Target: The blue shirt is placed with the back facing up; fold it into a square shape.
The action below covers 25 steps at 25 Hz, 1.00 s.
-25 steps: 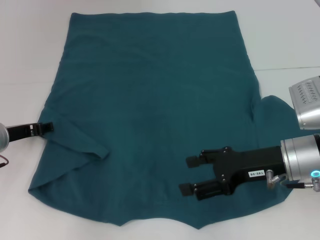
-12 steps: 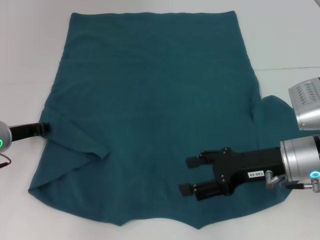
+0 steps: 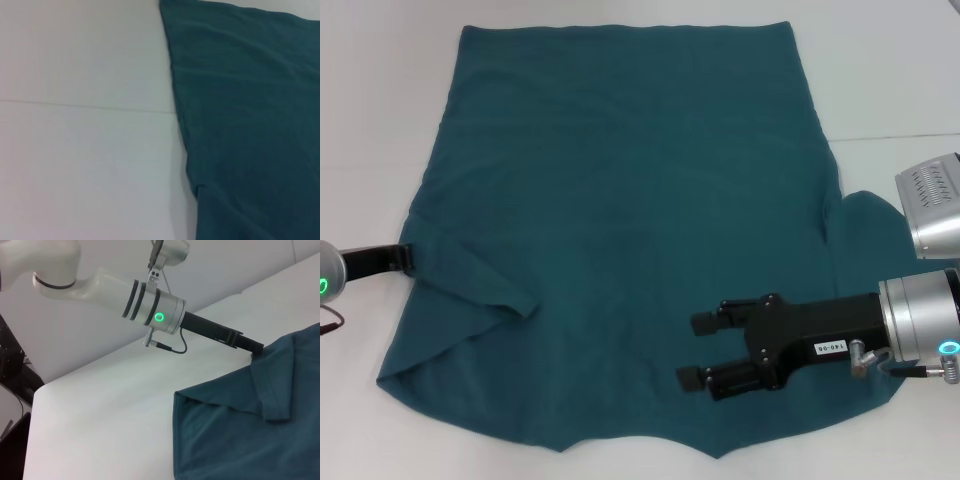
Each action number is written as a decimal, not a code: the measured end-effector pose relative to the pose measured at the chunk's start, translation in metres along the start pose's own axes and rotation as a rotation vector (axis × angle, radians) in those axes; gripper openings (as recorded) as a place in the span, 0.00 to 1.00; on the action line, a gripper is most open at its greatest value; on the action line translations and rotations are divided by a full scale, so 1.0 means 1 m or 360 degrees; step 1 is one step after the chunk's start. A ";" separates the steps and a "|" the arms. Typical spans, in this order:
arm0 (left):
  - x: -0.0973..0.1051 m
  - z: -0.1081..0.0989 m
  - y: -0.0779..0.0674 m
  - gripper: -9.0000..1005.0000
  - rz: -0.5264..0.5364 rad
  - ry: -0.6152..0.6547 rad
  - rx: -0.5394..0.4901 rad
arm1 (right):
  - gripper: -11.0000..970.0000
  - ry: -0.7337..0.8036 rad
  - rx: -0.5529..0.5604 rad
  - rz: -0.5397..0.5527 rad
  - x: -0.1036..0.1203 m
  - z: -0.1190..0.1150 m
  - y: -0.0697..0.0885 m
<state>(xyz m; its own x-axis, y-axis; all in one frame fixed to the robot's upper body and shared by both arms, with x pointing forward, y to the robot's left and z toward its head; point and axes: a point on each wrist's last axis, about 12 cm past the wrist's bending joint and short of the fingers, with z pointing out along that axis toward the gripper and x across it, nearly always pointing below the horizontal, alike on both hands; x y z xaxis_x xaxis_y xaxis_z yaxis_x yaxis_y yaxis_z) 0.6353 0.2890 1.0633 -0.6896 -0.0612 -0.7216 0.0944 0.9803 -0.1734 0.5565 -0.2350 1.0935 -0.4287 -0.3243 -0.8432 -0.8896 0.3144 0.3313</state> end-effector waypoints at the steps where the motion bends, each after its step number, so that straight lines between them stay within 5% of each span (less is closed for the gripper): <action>1: -0.001 0.000 -0.001 0.14 0.0002 -0.0002 0.0002 | 0.94 0.0000 0.0000 0.0000 0.000 0.000 0.000; 10: -0.009 0.001 -0.009 0.07 0.0014 -0.0021 0.0043 | 0.94 0.0000 0.0004 -0.0001 0.000 0.000 0.000; 25: -0.039 0.009 -0.058 0.08 0.0176 -0.0096 0.0156 | 0.94 0.0000 0.0003 -0.0014 -0.003 0.001 -0.001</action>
<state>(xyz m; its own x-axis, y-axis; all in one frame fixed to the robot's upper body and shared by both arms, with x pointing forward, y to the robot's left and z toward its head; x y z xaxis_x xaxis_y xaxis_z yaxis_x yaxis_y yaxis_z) 0.6637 0.2331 1.0955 -0.6270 0.0318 -0.7784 0.2388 0.9589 -0.1533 0.5589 -0.2334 1.0951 -0.4206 -0.3273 -0.8461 -0.8932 0.3130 0.3229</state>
